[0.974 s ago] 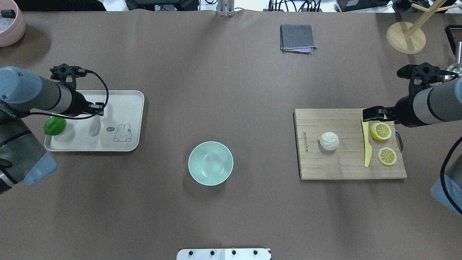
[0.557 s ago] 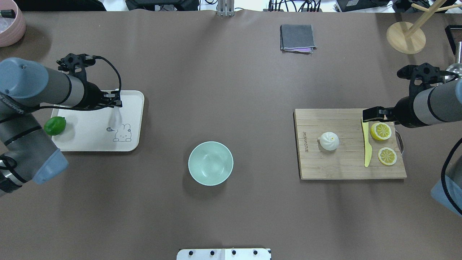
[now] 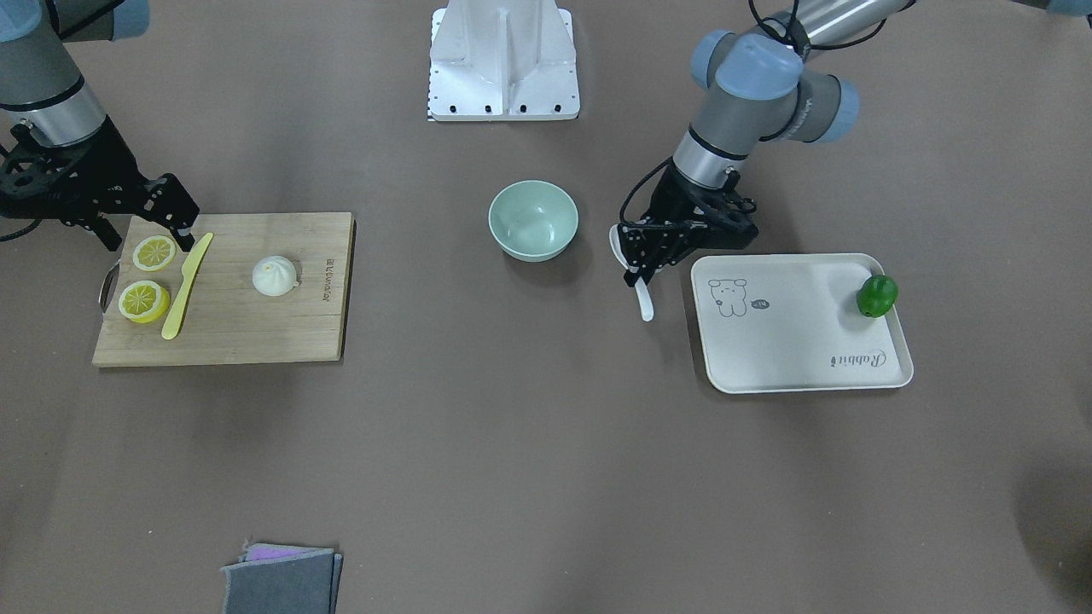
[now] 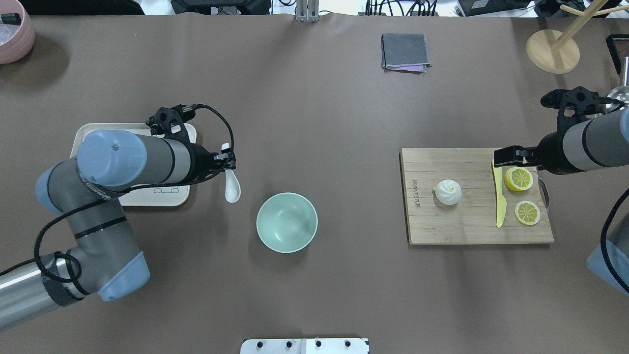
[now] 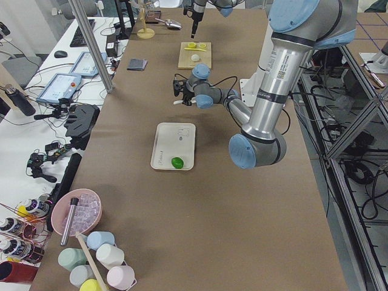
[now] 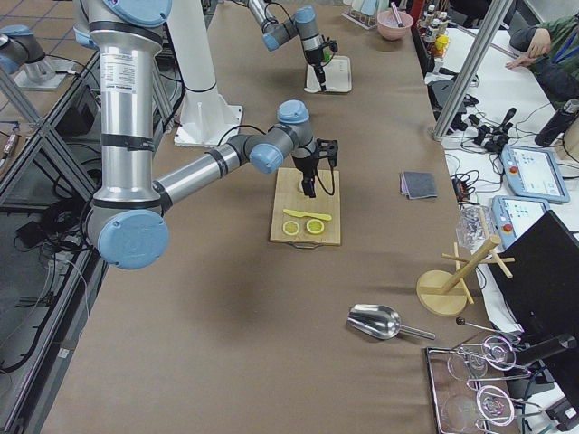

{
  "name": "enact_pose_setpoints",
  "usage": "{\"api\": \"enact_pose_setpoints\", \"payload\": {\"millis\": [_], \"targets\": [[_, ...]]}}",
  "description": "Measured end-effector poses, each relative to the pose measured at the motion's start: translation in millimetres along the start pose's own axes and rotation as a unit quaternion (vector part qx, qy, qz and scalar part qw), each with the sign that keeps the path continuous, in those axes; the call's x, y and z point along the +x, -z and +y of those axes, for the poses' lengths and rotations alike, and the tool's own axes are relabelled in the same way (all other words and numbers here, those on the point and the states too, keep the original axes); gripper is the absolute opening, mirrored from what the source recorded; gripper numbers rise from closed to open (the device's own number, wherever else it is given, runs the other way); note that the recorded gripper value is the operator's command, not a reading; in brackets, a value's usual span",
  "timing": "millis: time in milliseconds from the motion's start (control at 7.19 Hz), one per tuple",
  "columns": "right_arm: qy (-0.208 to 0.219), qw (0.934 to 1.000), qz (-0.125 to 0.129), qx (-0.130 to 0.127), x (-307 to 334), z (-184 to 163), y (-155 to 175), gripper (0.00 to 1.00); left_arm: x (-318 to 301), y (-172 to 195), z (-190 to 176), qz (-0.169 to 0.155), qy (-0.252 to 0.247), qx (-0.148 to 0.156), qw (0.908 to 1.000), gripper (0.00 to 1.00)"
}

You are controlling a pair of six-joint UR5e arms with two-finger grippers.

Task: Put spoon and bun in bowl

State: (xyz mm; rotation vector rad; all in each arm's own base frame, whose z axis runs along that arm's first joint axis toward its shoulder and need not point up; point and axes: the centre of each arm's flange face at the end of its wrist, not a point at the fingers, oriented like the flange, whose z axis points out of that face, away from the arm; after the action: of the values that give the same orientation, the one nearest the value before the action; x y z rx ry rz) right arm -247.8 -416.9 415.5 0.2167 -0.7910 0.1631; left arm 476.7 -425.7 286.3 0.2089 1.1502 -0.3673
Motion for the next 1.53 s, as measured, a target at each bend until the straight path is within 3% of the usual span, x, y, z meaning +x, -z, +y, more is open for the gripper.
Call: {"api": "enact_pose_setpoints", "payload": {"millis": [557, 696, 835, 974, 1252, 1530], "targets": [[0.0, 1.0, 0.001, 0.003, -0.3, -1.0, 0.3, 1.0, 70.1, -10.4, 75.8, 0.007, 0.013, -0.009, 0.9998, 0.0], [0.0, 1.0, 0.001, 0.004, -0.9, -1.2, 0.4, 1.0, 71.1, -12.0, 87.3, 0.008, 0.01, -0.013, 0.9998, 0.23], [0.001, 1.0, 0.0, 0.004, -1.7, -1.4, 0.9, 1.0, 72.2, -12.8, 96.7, 0.009, 0.007, -0.015, 0.9998, 0.78], [0.001, 1.0, -0.001, 0.005, -2.5, -1.6, 1.1, 1.0, 72.0, -13.6, 102.1, 0.009, 0.003, -0.015, 0.9998, 0.98], [0.002, 1.0, 0.0, 0.007, -4.0, -2.1, 1.2, 1.0, 70.3, -11.8, 103.5, 0.007, -0.014, -0.013, 0.9998, 0.99], [0.002, 1.0, -0.004, 0.009, -10.5, -1.7, 1.6, 1.0, 66.3, 17.5, 86.0, -0.008, -0.091, -0.023, 0.9955, 0.99]]}}
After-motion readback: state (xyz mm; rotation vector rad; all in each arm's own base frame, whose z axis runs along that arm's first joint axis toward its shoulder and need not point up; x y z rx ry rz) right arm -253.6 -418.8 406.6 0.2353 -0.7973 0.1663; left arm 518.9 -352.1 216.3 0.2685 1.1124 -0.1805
